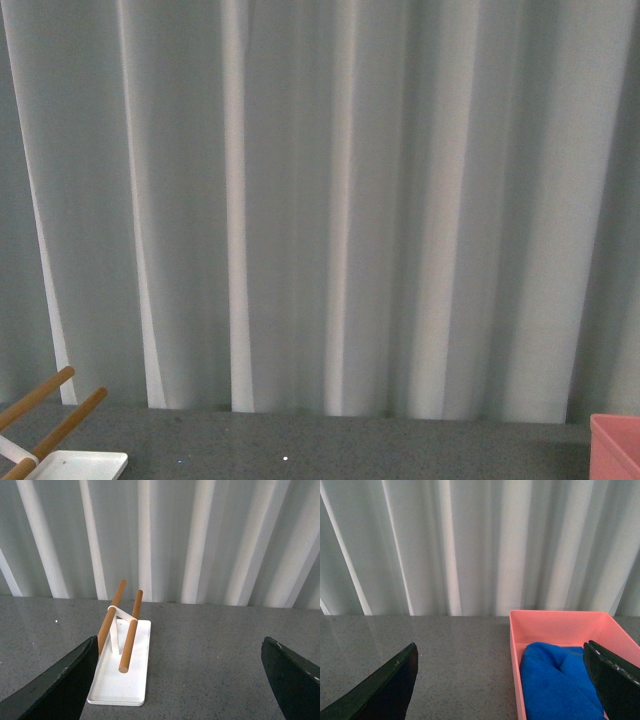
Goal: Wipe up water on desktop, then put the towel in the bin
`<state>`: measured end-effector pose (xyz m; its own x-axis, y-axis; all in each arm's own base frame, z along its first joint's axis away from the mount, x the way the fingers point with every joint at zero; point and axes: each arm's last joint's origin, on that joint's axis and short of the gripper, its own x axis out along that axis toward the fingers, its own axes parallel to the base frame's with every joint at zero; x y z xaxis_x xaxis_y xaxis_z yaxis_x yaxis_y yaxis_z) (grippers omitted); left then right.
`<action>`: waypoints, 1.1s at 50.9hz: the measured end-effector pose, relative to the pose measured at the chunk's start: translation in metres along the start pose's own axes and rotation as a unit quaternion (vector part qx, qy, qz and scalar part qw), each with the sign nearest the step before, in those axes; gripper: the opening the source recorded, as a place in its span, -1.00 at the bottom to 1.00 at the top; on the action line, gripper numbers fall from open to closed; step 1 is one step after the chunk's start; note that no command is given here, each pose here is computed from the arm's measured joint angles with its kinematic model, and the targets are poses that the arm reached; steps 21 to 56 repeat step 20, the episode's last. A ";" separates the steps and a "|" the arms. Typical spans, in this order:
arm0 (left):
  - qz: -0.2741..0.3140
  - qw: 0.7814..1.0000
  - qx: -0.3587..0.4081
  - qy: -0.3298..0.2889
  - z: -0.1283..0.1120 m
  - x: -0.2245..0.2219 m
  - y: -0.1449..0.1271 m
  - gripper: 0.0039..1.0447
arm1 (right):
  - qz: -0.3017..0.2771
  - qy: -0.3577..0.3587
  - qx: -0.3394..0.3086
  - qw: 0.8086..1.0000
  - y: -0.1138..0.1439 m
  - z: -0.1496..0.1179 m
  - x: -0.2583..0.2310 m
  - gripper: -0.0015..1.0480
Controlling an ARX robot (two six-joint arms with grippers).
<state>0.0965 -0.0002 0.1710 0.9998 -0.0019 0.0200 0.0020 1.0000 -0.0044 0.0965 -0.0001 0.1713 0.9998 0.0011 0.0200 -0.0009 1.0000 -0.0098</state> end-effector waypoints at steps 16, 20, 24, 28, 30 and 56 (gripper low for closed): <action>0.000 1.000 0.000 0.000 0.000 0.000 0.000 0.88 | 0.000 0.000 0.000 1.000 0.000 0.000 0.000 0.87; 0.000 1.000 0.000 0.000 0.000 0.000 0.000 0.88 | 0.000 0.000 0.000 1.000 0.000 0.000 0.000 0.87; 0.000 1.000 0.000 0.000 0.000 0.000 0.000 0.88 | 0.000 0.000 0.000 1.000 0.000 0.000 0.000 0.87; 0.000 1.000 0.000 0.000 0.000 0.000 0.000 0.88 | 0.000 0.000 0.000 1.000 0.000 0.000 0.000 0.87; 0.000 1.000 0.000 0.000 0.000 0.000 0.000 0.88 | 0.000 0.000 0.000 1.000 0.000 0.000 0.000 0.87; 0.000 1.000 0.000 0.000 0.000 0.000 0.000 0.88 | 0.000 0.000 0.000 1.000 0.000 0.000 0.000 0.87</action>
